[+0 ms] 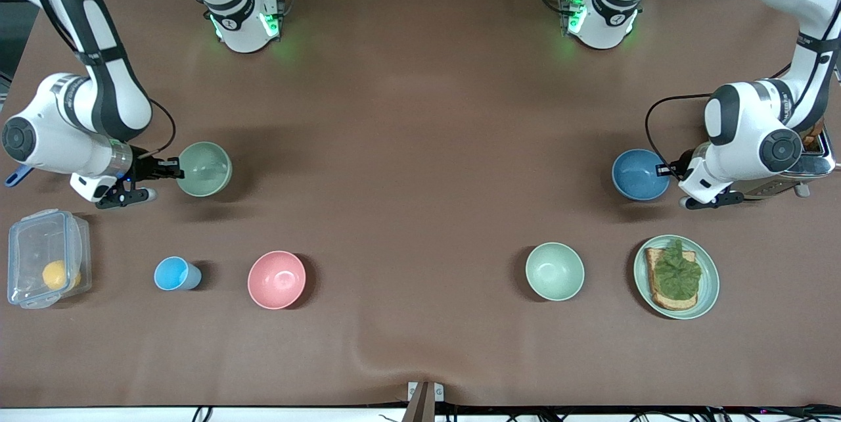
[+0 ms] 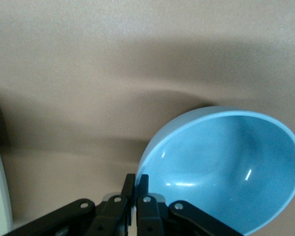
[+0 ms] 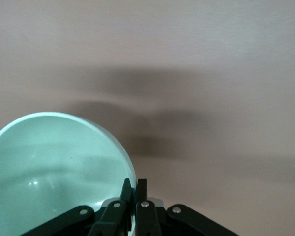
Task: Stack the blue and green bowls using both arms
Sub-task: 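Lift the green bowl with the right gripper while the left gripper lifts the blue bowl, then carry the green bowl with the right gripper while the left gripper brings the blue bowl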
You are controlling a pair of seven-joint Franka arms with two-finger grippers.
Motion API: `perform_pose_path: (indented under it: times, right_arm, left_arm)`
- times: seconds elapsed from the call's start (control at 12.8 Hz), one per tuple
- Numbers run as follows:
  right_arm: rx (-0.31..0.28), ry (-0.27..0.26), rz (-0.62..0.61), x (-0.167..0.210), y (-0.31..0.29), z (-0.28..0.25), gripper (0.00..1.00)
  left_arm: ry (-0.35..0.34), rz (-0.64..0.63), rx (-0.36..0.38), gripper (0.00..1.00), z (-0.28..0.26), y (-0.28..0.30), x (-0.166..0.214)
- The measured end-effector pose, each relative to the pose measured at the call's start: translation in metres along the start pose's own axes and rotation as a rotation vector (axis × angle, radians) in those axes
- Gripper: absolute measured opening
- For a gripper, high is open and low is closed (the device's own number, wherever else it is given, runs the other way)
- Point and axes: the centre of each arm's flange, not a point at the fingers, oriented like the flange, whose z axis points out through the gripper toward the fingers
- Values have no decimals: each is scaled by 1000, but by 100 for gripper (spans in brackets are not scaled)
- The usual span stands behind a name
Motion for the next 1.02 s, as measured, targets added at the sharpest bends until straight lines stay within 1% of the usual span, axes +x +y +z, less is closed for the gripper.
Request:
perform_pose_path:
  times: [0.08, 0.16, 0.39, 0.55, 0.7, 0.86, 1.02]
  right_arm:
    - [21, -1, 53, 1, -22, -5, 4]
    - [20, -6, 105, 2, -48, -9, 4]
    - [-6, -23, 219, 1, -133, -6, 4]
    - [-9, -16, 307, -4, -190, 0, 4]
    - [-10, 37, 403, -12, -257, 7, 4]
    - [2, 94, 461, -28, -326, 24, 4]
    - [23, 137, 508, -45, -374, 47, 4]
  left_arm:
    - [-2, -1, 1, 5, -5, -1, 2]
    - [-2, -2, 2, 5, -11, -1, 5]
    - [4, 3, 7, 5, -41, 2, 17]
    - [22, 17, 13, 5, -60, 12, 24]
    - [30, 29, 22, 5, -77, 31, 28]
    - [24, 26, 35, 5, -92, 58, 28]
    - [35, 36, 44, 5, -105, 82, 28]
